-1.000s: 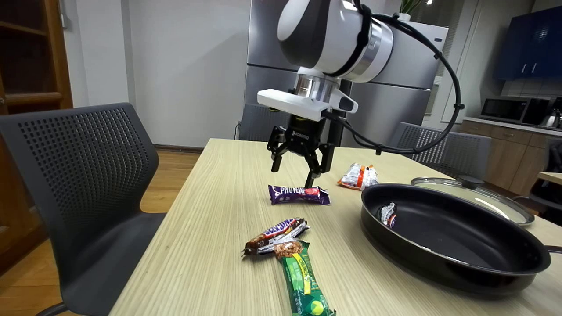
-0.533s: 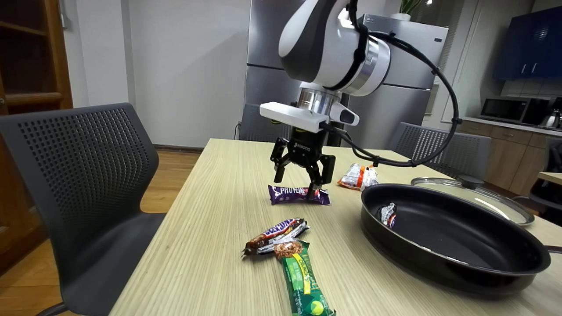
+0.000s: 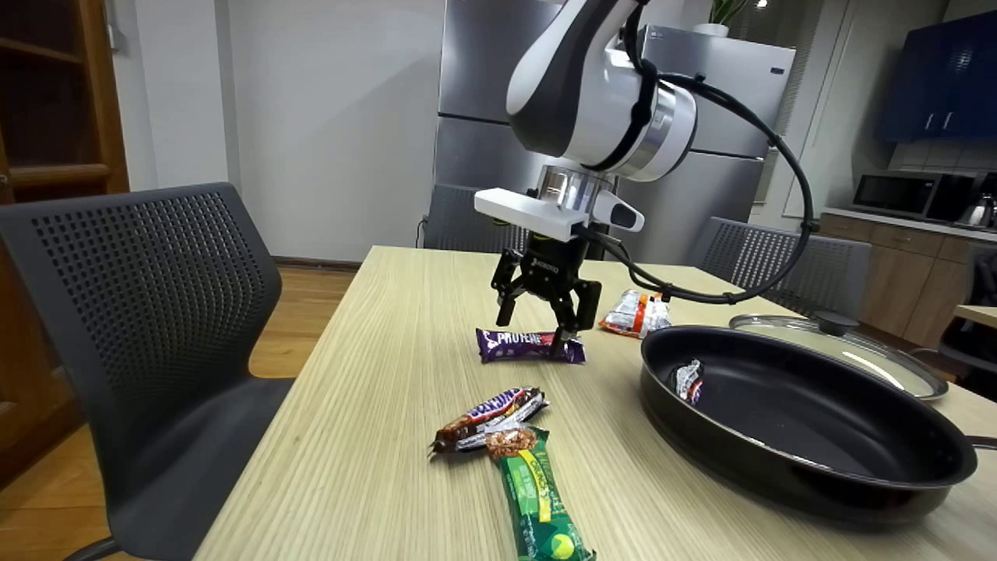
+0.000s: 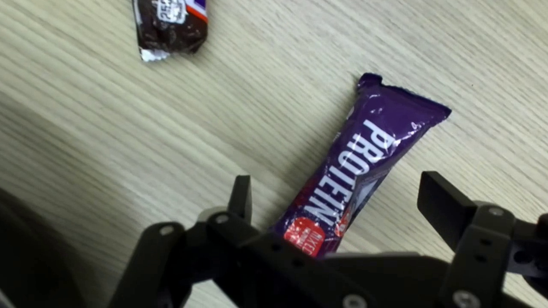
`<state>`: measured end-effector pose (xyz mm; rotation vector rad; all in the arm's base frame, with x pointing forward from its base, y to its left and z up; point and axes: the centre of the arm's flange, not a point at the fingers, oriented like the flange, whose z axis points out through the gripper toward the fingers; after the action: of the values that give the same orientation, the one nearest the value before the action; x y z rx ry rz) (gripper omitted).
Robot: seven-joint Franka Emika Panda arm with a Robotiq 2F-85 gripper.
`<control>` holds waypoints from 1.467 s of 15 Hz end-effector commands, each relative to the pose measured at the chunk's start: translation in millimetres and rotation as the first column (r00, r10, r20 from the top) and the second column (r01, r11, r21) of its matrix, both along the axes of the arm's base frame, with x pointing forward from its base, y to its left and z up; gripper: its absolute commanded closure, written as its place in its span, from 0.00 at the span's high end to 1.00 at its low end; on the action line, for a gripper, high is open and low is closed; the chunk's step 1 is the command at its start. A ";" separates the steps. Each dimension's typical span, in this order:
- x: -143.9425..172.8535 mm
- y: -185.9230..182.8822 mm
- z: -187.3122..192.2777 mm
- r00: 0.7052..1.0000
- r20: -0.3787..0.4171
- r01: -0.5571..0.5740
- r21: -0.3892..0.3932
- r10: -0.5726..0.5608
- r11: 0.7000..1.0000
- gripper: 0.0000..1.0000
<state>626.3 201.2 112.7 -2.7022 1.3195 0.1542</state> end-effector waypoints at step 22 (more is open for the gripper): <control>-5.9 26.5 27.5 0.999 0.026 -0.026 0.005 0.026 1.000 0.04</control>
<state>632.5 219.0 113.9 -2.7005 1.2877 0.1458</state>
